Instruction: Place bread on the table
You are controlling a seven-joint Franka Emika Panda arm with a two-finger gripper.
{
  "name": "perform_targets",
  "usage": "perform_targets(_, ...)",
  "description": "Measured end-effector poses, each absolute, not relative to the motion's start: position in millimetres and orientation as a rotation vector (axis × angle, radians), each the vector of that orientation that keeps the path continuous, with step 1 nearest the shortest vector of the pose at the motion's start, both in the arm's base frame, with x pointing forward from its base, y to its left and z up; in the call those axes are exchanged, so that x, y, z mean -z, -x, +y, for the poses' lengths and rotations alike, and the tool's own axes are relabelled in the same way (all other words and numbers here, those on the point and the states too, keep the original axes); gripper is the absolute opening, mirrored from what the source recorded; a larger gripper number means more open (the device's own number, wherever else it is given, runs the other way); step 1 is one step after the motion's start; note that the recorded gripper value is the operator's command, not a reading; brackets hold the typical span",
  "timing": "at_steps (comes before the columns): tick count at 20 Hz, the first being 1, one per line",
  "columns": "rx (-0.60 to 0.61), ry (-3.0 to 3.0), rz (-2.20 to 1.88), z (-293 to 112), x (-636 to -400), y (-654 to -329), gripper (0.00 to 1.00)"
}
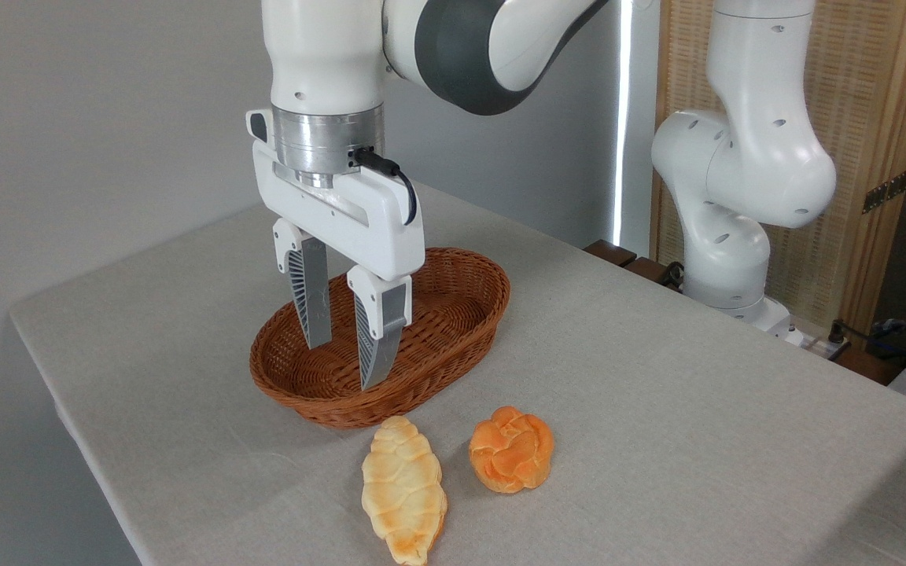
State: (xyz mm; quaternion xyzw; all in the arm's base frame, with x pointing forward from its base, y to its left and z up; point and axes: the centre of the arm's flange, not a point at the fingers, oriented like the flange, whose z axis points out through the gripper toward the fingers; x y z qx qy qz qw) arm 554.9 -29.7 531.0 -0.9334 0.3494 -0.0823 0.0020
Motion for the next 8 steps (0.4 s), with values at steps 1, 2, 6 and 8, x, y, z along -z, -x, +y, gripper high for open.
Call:
perform_targets(1, 0.258, 2.929, 1.095, -29.6, -531.1, -554.9, 1.0)
perform_targets(2, 0.259, 2.929, 1.096, -30.0, -531.1, -554.9, 1.0)
perform_targets(6, 0.259, 2.928, 1.099, -31.0, -531.1, -554.8, 1.0)
perform_targets(8, 0.259, 2.928, 1.1, -31.5, -531.1, -554.8, 1.0)
